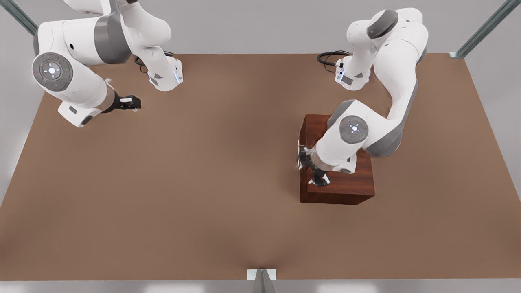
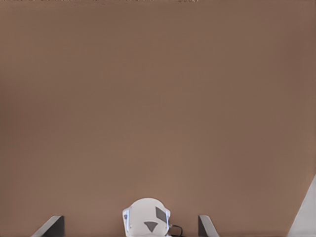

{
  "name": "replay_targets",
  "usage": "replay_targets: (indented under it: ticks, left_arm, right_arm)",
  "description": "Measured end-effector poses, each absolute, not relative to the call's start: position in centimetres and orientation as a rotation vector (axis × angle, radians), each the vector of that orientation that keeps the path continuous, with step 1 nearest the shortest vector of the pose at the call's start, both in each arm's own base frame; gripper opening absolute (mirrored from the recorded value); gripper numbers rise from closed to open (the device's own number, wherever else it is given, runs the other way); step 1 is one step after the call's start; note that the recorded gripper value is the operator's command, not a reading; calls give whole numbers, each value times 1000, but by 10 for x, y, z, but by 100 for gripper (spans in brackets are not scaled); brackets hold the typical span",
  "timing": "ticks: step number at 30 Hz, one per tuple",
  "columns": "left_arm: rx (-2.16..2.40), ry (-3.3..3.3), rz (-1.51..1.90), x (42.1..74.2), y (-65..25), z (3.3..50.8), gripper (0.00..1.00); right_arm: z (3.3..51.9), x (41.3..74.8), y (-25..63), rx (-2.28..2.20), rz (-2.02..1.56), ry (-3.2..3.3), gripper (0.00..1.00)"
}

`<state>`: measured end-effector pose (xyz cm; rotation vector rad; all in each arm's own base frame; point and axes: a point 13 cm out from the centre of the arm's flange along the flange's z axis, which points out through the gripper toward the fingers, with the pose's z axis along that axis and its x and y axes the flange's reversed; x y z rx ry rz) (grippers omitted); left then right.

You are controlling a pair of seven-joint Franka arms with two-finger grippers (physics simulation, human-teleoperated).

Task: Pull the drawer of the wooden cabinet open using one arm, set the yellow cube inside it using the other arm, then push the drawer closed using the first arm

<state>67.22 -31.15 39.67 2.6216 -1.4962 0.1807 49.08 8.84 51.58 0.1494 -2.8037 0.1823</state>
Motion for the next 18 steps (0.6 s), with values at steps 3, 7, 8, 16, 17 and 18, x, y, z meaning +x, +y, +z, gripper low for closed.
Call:
replay_targets:
  ticks: [3, 7, 8, 16, 17, 18]
  left_arm:
    - [2633, -1837, -60, 639, -148, 448, 100]
    - [2311, -2072, -111, 593, -58, 479, 100]
    - [2196, -2153, -105, 588, -58, 480, 100]
    - [1404, -2615, -64, 569, -84, 477, 88]
    - [1340, -2643, -57, 569, -81, 477, 100]
    - [1276, -2671, -51, 569, -80, 477, 100]
  right_arm:
    - [520, 489, 83, 132, 190, -2815, 100]
    - [522, 489, 82, 118, 193, -2826, 100]
    - [522, 489, 82, 115, 194, -2826, 100]
    - [520, 492, 78, 87, 194, -2831, 100]
    - [519, 493, 78, 86, 194, -2831, 100]
    - [519, 493, 77, 84, 194, -2831, 100]
